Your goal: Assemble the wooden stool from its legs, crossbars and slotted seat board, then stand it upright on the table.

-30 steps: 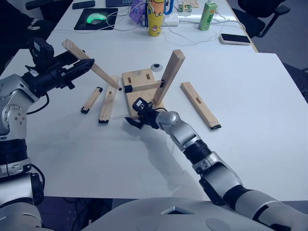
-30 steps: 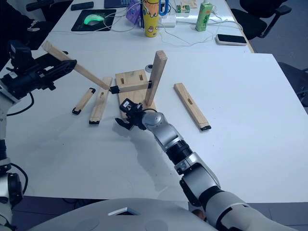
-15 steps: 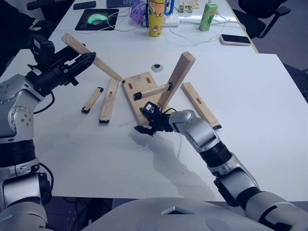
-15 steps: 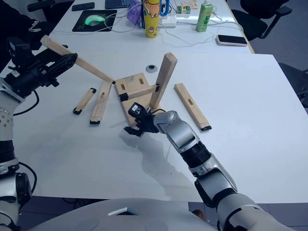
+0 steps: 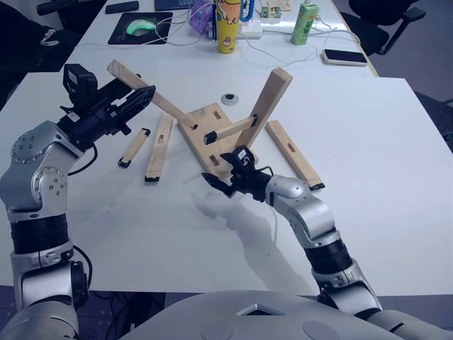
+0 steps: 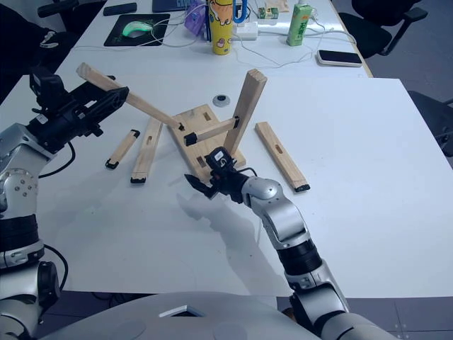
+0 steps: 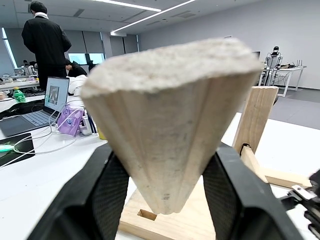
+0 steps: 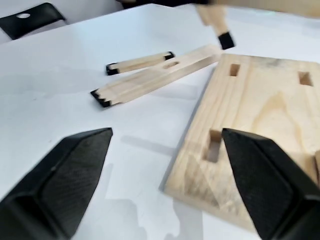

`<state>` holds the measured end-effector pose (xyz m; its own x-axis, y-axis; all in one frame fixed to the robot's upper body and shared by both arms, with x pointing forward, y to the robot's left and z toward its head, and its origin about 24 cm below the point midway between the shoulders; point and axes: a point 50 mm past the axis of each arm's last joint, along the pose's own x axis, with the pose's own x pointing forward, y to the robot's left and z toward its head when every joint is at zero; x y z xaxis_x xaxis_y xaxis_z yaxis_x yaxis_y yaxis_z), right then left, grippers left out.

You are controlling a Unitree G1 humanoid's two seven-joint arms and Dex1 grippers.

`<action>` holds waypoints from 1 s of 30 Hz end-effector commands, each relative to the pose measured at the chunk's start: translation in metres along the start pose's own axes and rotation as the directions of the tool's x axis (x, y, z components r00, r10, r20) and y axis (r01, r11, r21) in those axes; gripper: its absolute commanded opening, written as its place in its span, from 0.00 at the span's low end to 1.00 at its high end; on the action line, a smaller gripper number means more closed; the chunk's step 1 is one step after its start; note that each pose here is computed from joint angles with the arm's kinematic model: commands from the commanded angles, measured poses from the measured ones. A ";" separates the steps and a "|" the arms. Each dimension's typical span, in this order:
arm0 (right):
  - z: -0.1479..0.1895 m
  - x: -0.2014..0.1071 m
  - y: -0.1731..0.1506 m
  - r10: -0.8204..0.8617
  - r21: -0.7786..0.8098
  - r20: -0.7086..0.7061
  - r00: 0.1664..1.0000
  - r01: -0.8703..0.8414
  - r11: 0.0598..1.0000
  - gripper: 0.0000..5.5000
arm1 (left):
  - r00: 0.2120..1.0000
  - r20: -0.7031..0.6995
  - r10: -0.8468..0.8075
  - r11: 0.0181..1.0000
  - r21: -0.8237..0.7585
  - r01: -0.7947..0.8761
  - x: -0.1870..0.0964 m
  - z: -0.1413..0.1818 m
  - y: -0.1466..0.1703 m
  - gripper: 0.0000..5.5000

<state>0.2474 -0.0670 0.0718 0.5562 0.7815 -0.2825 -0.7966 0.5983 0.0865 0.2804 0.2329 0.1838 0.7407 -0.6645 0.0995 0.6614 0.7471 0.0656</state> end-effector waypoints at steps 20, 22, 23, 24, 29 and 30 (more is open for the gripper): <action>-0.022 0.005 -0.036 -0.216 0.195 0.097 0.972 0.194 0.961 0.22 | 0.991 -0.063 -0.117 0.993 -0.036 0.115 0.002 -0.011 -0.025 0.38; -0.026 0.006 -0.037 -0.226 0.201 0.090 0.970 0.205 0.958 0.17 | 0.986 -0.091 -0.137 0.991 -0.023 0.135 0.004 -0.012 -0.025 0.38; -0.030 0.005 -0.038 -0.234 0.202 0.076 0.969 0.214 0.956 0.15 | 0.983 -0.099 -0.155 0.988 -0.021 0.153 0.006 -0.012 -0.025 0.38; -0.033 0.004 -0.038 -0.245 0.204 0.063 0.967 0.228 0.952 0.12 | 0.980 -0.104 -0.172 0.985 -0.020 0.171 0.007 -0.011 -0.024 0.38; -0.043 0.006 -0.040 -0.268 0.208 0.029 0.963 0.256 0.944 0.01 | 0.961 -0.155 -0.229 0.973 -0.012 0.230 0.011 -0.010 -0.023 0.38; -0.047 0.006 -0.040 -0.270 0.207 0.007 0.963 0.263 0.942 0.00 | 0.957 -0.169 -0.237 0.971 -0.017 0.238 0.012 -0.012 -0.023 0.38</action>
<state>0.2720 -0.0928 0.0297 0.7513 0.6102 -0.2512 -0.5734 0.7921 0.2094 0.2717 0.2069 0.1715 0.5813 -0.8127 -0.0410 0.8135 0.5792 0.0526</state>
